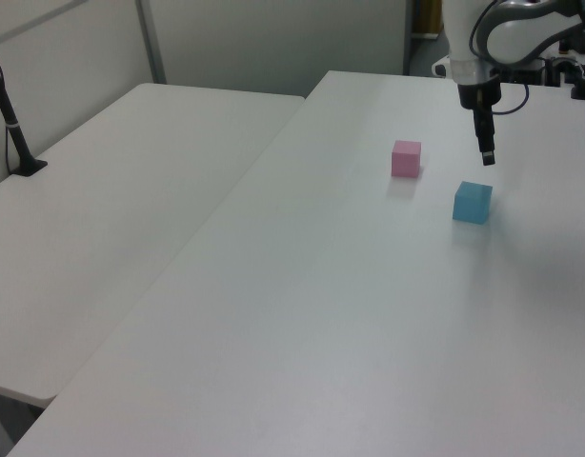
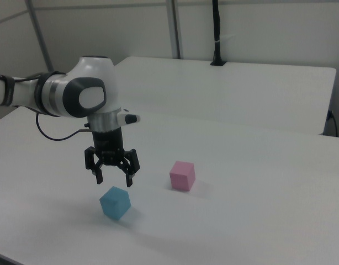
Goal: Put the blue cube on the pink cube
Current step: 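Move the open gripper over the blue cube and lower onto it, then close the gripper on the blue cube, then lift the blue cube and carry it over the pink cube, then lower the blue cube onto the pink cube's top face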
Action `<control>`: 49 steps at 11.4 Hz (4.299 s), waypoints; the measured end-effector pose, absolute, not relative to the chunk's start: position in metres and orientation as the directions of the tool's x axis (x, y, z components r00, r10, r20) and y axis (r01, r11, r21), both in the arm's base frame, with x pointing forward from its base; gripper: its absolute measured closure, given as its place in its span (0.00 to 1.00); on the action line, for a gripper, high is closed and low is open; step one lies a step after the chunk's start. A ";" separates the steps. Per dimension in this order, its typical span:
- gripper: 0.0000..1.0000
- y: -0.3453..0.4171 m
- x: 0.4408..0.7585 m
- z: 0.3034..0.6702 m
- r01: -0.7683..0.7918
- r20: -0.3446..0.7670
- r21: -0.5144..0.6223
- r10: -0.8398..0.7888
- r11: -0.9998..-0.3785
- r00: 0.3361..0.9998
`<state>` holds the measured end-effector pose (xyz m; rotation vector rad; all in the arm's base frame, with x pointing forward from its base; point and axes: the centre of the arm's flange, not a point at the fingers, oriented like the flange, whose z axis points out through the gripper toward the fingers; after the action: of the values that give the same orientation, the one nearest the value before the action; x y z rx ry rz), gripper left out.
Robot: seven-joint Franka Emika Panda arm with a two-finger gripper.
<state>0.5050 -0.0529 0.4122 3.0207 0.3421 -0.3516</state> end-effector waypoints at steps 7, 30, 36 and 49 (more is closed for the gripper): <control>0.00 -0.027 0.522 0.353 0.077 -0.241 0.087 0.054 -0.993 0.969; 0.44 -0.123 0.608 0.459 0.232 -0.207 -0.003 0.228 -0.973 0.951; 0.44 -0.147 0.668 0.431 0.195 -0.101 0.029 0.192 -0.980 0.976; 0.00 -0.160 0.672 0.424 0.107 -0.082 0.074 0.101 -0.991 0.991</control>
<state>0.6720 -0.1603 0.4240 3.0571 0.1606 -0.1199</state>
